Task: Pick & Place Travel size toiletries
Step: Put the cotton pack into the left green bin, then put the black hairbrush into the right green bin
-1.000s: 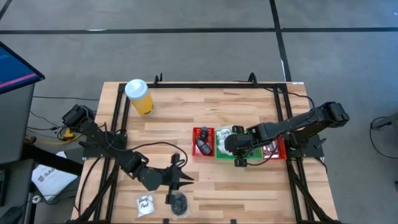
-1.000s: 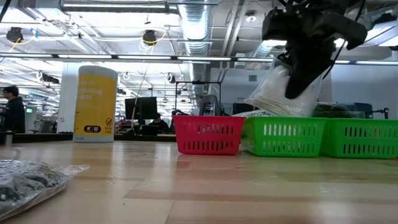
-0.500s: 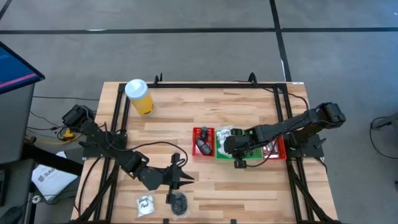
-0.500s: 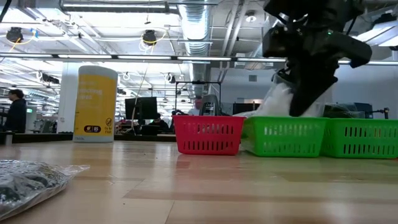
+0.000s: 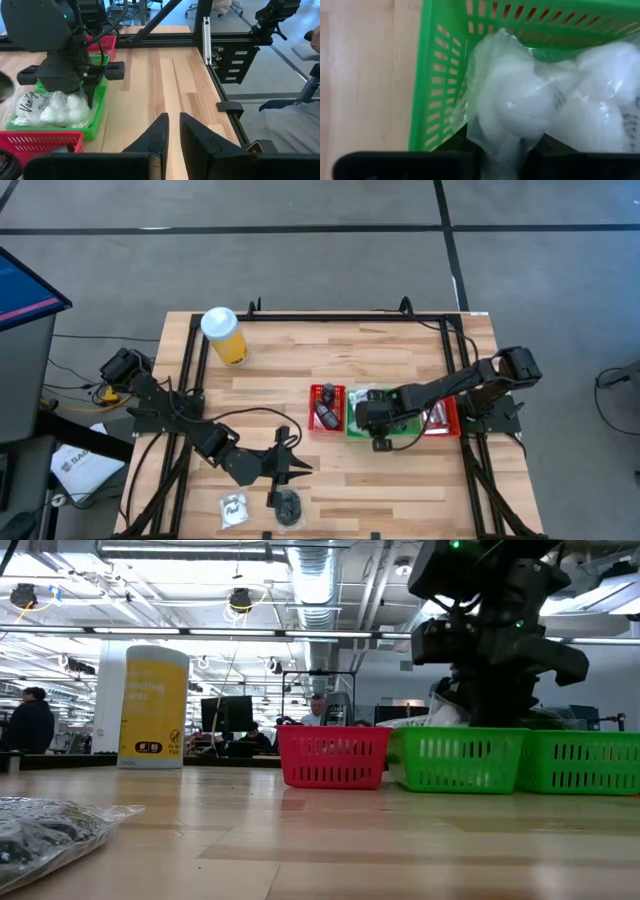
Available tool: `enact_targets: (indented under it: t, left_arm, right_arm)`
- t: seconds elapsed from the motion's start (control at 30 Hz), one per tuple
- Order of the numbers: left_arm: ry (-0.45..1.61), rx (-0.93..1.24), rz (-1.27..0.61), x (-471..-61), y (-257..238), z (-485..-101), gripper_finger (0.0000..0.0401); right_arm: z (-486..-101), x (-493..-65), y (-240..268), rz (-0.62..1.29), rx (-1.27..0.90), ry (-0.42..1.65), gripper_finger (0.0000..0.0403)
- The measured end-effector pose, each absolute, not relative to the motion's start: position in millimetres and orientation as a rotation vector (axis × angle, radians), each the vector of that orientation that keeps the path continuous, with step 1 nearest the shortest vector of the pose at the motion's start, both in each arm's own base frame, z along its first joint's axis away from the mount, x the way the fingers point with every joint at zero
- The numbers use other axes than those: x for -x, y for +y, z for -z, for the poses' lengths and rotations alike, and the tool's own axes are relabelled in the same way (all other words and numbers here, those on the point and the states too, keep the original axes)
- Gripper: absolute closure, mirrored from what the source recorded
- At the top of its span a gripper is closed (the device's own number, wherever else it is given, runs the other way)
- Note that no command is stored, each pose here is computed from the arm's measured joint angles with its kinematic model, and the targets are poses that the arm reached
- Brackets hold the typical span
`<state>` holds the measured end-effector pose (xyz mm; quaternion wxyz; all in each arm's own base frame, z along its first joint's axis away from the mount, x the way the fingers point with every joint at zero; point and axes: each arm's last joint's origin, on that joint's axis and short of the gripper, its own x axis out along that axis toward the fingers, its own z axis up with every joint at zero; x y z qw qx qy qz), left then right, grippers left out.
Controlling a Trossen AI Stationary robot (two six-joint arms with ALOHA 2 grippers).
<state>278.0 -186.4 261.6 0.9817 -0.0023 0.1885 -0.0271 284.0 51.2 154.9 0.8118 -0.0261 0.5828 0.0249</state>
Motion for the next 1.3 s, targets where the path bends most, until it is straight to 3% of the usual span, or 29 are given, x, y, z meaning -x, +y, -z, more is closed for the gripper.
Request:
enact_targets:
  t: [0.37, 0.77, 1.3]
  left_arm:
    - [0.38, 0.004, 0.055, -278, -186, -262, 0.0362]
    - [0.38, 0.004, 0.055, -278, -186, -262, 0.0362]
    - [0.445, 0.057, 0.048, -271, -190, -255, 0.0362]
  right_arm:
    - [-172, -280, 47, -0.055, 0.046, 1.185, 0.0282]
    - [-175, -281, 44, -0.066, 0.078, 1.194, 0.0163]
    - [-221, -296, 55, -0.096, 0.097, 1.174, 0.0154]
